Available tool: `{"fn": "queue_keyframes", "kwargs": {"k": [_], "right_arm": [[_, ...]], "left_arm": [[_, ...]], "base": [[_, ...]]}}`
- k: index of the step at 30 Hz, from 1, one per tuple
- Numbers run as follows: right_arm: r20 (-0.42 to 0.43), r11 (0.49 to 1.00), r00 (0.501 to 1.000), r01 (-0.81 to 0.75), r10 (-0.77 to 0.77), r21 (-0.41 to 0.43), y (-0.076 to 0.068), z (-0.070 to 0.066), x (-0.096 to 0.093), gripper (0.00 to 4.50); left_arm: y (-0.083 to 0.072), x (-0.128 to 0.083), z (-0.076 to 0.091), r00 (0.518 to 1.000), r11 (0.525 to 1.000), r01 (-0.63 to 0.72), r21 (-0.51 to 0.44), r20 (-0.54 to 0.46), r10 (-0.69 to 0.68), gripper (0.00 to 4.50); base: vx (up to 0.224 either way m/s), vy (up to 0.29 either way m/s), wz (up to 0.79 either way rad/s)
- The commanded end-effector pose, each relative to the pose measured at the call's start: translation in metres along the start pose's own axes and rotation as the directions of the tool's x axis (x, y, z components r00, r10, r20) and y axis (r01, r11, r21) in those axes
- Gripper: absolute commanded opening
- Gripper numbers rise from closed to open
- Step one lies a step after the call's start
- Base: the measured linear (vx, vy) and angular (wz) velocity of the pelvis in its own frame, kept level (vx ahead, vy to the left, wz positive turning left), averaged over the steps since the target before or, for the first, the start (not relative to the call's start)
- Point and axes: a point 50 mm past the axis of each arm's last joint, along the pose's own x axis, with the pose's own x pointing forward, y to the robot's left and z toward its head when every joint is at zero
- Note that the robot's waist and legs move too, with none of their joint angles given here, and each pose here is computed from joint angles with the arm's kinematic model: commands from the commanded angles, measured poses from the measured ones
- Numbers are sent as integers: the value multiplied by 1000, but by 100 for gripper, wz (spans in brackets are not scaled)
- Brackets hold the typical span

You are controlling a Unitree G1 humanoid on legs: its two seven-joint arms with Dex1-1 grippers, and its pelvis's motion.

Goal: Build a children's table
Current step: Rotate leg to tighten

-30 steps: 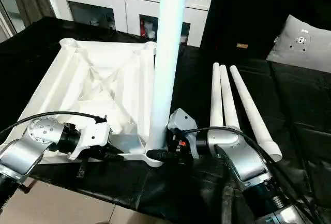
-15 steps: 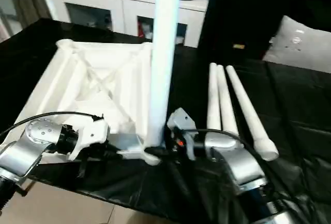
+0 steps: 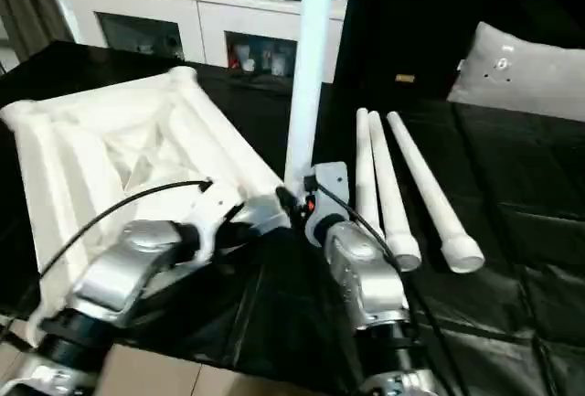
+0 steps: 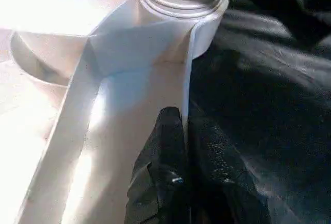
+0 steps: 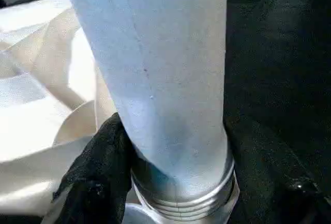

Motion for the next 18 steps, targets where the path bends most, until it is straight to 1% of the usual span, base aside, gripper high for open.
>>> {"fn": "queue_keyframes", "kwargs": {"k": [1,2,4,5,7,8,9,12,13,15,16,18], "right_arm": [[-62,988,986,-150,153,45,33,-17,4,313],[-52,991,989,-134,136,28,28,-14,3,323],[-45,992,990,-130,130,5,24,-12,3,348],[-39,993,992,-120,120,0,20,-11,2,348],[-21,990,990,-138,137,-34,15,-7,0,364],[-14,989,990,-139,138,-56,11,-5,-2,386],[-11,988,990,-139,139,-71,9,-4,-3,386],[-3,968,976,-216,217,-126,2,3,-11,405],[-18,944,960,-277,279,-177,-4,8,-17,427],[-20,942,959,-282,284,-181,-5,8,-18,433],[-46,919,947,-321,319,-230,-10,11,-22,441],[-130,852,911,-413,392,-323,-20,15,-31,446]], "left_arm": [[10,-6,33,984,993,-110,48,146,102,0],[11,-8,30,988,992,-90,88,131,78,0],[12,-10,27,991,992,-75,98,116,64,0],[13,-11,25,993,992,-69,107,103,58,0],[13,-13,21,996,990,-48,134,87,36,0],[15,-15,19,997,988,-45,146,75,35,0],[16,-16,17,997,987,-45,153,68,35,0],[19,-19,10,999,980,4,200,42,-13,0],[21,-22,6,999,975,38,218,29,-46,0],[21,-22,5,998,975,42,219,28,-49,0],[23,-25,0,997,964,76,256,0,-78,0],[23,-31,-7,986,937,167,307,-51,-159,0]], "base": [[0,0,0],[0,0,0],[0,0,0],[0,0,0],[0,0,0],[0,0,0],[0,0,0],[0,0,0],[0,0,0],[0,0,0],[0,0,0],[0,0,0]]}}
